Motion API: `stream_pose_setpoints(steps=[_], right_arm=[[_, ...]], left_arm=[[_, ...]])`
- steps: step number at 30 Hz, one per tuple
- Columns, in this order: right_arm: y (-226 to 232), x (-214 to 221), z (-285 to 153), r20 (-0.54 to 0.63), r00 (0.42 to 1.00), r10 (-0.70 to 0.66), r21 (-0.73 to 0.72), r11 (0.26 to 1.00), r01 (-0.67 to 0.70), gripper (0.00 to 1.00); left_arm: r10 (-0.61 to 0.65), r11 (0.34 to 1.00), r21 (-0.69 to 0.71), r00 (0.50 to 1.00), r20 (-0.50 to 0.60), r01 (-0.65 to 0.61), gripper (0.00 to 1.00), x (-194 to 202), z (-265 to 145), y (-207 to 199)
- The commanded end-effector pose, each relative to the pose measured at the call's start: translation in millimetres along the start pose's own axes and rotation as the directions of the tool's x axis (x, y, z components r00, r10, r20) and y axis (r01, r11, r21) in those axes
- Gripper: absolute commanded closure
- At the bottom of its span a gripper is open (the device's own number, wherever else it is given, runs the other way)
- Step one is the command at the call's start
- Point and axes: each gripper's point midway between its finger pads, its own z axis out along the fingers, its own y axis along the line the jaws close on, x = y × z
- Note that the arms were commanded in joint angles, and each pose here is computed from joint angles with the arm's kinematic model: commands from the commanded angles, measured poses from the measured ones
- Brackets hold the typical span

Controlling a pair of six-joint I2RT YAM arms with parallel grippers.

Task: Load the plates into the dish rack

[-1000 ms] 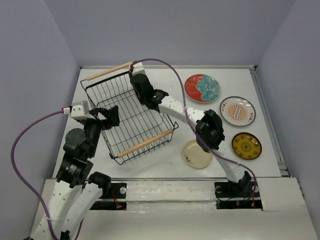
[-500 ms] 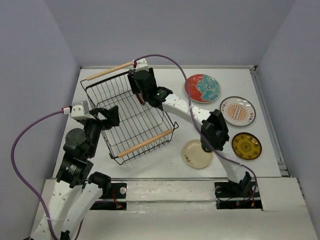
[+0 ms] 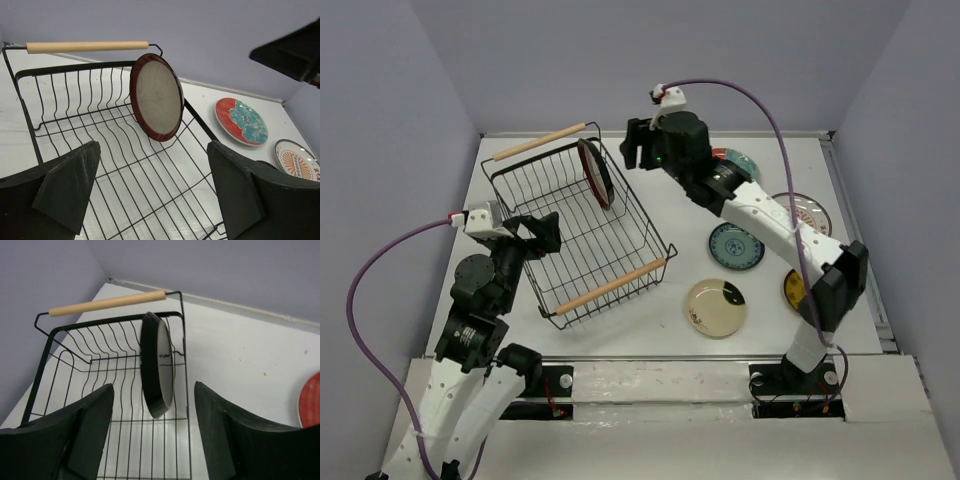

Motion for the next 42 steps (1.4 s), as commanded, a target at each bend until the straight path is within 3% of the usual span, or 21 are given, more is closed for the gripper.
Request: stream_pose_setpoints(steps=[1,3,4,6,11,16,22,24,25,26,29,35,42], right_arm=[[-101.4,11.9,-20.7,-0.046,0.98,0.194,0.074,0.979,-0.19,0.34],[-131.4,25.3,-32.1,-0.072,0.965,0.252,0.077,0.966,-0.247,0.35],[-154.0,53.3,-38.2,-0.108,0.951,0.29,0.135,0.952,-0.275,0.38],[-203.7,48.0,-61.4,-0.044,0.939,0.341,0.228,0.919,-0.323,0.42],[-294.3,89.1,-94.3,0.028,0.854,0.519,0.333,0.801,-0.498,0.49],[-338.7,117.9,-75.6,0.036,0.803,0.595,0.398,0.728,-0.558,0.48],[-413.4,128.6,-39.0,0.046,0.79,0.611,0.431,0.702,-0.567,0.49],[-418.3,134.3,-28.0,-0.018,0.786,0.618,0.366,0.736,-0.57,0.47],[-425.0,122.3,-21.8,-0.025,0.812,0.583,0.337,0.77,-0.542,0.46],[-433.6,146.8,-18.9,-0.076,0.79,0.609,0.369,0.753,-0.545,0.46],[-450.2,157.1,-17.7,-0.109,0.788,0.606,0.385,0.757,-0.528,0.44],[-446.6,173.1,10.6,-0.244,0.758,0.605,0.282,0.792,-0.542,0.44],[-430.8,203.3,24.6,-0.365,0.674,0.642,0.182,0.759,-0.625,0.46]], left_arm=[[-0.001,1.0,0.029,0.999,0.035,0.0,0.01,-8.4,2.5,-6.6],[-0.001,1.0,0.031,0.999,0.036,0.0,0.01,-8.3,2.3,-7.0],[-0.002,1.0,0.03,0.999,0.037,0.0,0.01,-8.8,2.0,-6.8],[-0.003,0.999,0.036,0.999,0.042,0.002,0.01,-10.0,1.1,-7.8],[-0.006,0.998,0.065,0.999,0.033,0.004,0.01,-8.2,1.3,-13.5],[-0.001,0.998,0.066,1.0,0.027,-0.001,0.01,-6.0,1.8,-13.9],[0.001,0.997,0.071,1.0,0.023,-0.003,0.01,-5.0,1.7,-15.4],[0.005,0.997,0.072,1.0,0.02,-0.006,0.01,-4.5,2.1,-15.7],[0.005,0.997,0.075,1.0,0.019,-0.006,0.01,-4.0,2.2,-16.1],[0.005,0.997,0.075,1.0,0.019,-0.006,0.01,-4.2,2.0,-16.3],[0.007,0.997,0.081,1.0,0.014,-0.009,0.01,-3.4,3.0,-17.6],[0.013,0.996,0.088,1.0,0.0,-0.013,0.01,-0.2,5.8,-19.5],[0.018,0.997,0.08,1.0,-0.013,-0.017,0.01,3.4,8.6,-18.3]])
